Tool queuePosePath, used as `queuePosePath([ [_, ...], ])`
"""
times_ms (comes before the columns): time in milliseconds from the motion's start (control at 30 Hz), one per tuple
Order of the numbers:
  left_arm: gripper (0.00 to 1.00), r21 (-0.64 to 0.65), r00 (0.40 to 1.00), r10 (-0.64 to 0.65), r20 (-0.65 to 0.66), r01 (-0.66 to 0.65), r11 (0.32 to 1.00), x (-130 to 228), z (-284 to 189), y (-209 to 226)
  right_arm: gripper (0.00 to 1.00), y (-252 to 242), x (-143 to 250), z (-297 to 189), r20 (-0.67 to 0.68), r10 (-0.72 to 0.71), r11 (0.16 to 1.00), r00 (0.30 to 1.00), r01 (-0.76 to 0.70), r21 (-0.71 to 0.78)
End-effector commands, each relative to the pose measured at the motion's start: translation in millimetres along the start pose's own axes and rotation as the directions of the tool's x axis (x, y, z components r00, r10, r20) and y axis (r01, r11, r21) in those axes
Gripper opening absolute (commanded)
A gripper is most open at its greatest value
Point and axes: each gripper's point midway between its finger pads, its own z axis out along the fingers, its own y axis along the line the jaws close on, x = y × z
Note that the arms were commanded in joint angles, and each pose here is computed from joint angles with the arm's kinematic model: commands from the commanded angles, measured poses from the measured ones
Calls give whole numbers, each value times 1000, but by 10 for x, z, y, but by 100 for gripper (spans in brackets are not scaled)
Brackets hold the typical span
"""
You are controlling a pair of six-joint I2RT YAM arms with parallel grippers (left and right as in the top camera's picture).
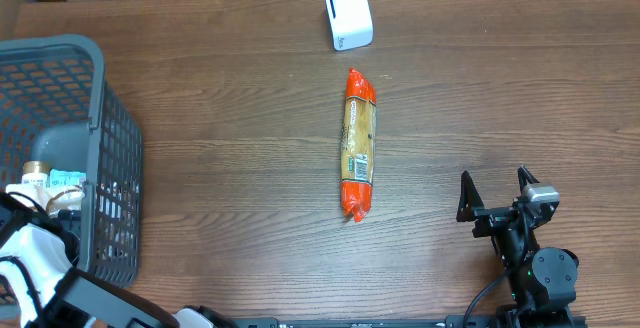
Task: Scan the item barcode
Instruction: 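Reach the left gripper into the basket and grasp the bread bag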
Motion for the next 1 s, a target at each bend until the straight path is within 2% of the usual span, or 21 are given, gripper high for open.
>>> queuePosePath([
  [0,97,-32,1000,-15,5,15,999,-20,102,47,100,-8,31,6,-3,-7,1000,1000,7,5],
  [167,97,18,1000,-14,4,14,1000,-60,177,-71,100,-8,31,6,-3,-7,1000,1000,7,5],
  [300,93,100,1000,22,-8,-21,995,-66,229,-242,100,-8,30,6,-2,-7,1000,1000,7,5],
  [400,71,171,995,101,-7,-98,980,-52,253,-412,100,-8,31,6,-3,-7,1000,1000,7,5],
  [433,60,195,992,130,-6,-126,973,-40,254,-473,100,-8,31,6,-3,-7,1000,1000,7,5],
  [467,46,215,988,153,-3,-149,965,-29,250,-524,100,-8,31,6,-3,-7,1000,1000,7,5],
  [533,12,265,980,199,8,-194,944,-11,223,-638,100,-8,30,6,-2,-7,1000,1000,7,5],
  [567,4,291,976,219,13,-213,933,0,208,-694,100,-7,31,6,-3,-7,1000,1000,7,5],
  [733,4,391,965,261,24,-249,886,29,129,-875,100,-8,30,6,-2,-7,1000,1000,7,5],
  [967,4,466,950,303,71,-300,832,-8,-53,-1025,100,-8,31,6,-3,-7,1000,1000,7,5],
])
